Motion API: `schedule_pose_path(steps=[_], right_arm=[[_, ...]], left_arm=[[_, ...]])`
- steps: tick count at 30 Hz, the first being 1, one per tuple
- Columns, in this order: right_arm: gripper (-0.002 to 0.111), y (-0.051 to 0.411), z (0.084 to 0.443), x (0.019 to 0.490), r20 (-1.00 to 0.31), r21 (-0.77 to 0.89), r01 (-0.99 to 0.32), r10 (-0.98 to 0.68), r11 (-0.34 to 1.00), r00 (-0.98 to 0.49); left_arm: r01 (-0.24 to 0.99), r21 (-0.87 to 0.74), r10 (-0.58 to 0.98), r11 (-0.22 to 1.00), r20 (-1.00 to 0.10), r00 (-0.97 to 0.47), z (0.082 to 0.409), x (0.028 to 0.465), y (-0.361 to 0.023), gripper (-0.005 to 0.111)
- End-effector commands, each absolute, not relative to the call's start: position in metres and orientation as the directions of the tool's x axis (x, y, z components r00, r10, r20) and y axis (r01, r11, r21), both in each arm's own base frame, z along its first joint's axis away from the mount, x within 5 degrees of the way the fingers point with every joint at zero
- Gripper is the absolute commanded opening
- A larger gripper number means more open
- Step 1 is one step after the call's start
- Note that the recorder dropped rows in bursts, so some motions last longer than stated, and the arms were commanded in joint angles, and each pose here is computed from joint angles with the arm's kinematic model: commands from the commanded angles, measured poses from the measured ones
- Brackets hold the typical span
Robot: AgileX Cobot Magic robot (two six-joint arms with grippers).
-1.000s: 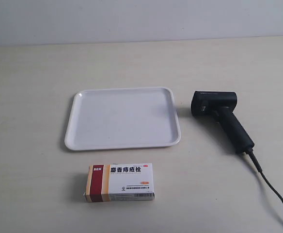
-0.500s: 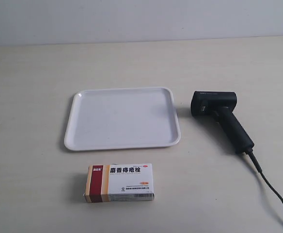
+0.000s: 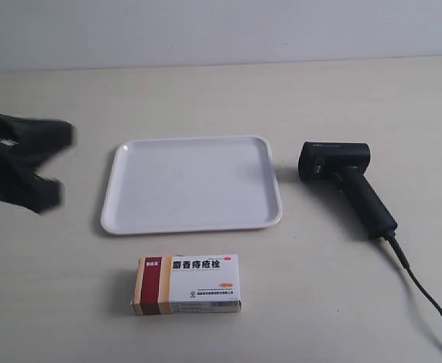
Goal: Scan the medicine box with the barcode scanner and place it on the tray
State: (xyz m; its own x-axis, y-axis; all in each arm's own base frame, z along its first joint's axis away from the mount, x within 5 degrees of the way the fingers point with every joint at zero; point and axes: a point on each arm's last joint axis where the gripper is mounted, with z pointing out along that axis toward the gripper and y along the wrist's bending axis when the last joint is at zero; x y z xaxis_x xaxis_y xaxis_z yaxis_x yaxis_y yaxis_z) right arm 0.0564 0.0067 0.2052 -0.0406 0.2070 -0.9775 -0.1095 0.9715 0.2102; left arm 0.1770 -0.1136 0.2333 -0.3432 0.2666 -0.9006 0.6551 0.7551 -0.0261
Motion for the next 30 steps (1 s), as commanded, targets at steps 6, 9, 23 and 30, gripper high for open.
schedule_pose_path(steps=[6, 9, 23, 30], right_arm=[[0.002, 0.007, 0.205, 0.056, -0.977, 0.211, -0.115, 0.210, 0.971, -0.026], [0.002, 0.007, 0.205, 0.056, -0.977, 0.211, -0.115, 0.210, 0.971, -0.026], [0.002, 0.007, 0.206, 0.056, -0.976, 0.215, -0.116, 0.215, 0.970, -0.017], [0.000, 0.007, 0.222, 0.054, -0.921, 0.377, -0.146, 0.387, 0.914, 0.044]], left_arm=[[0.895, 0.000, 0.618, 0.446, -0.723, -0.308, 0.164, 0.188, -0.200, 0.061], [0.962, 0.056, 0.717, 0.267, -0.678, -0.160, 0.147, 0.184, -0.206, 0.105], [0.989, 0.106, 0.828, 0.106, -0.559, -0.029, 0.099, 0.198, -0.216, 0.016], [0.881, 0.380, 0.764, 0.282, -0.645, 0.034, 0.190, 0.226, -0.203, 0.000]])
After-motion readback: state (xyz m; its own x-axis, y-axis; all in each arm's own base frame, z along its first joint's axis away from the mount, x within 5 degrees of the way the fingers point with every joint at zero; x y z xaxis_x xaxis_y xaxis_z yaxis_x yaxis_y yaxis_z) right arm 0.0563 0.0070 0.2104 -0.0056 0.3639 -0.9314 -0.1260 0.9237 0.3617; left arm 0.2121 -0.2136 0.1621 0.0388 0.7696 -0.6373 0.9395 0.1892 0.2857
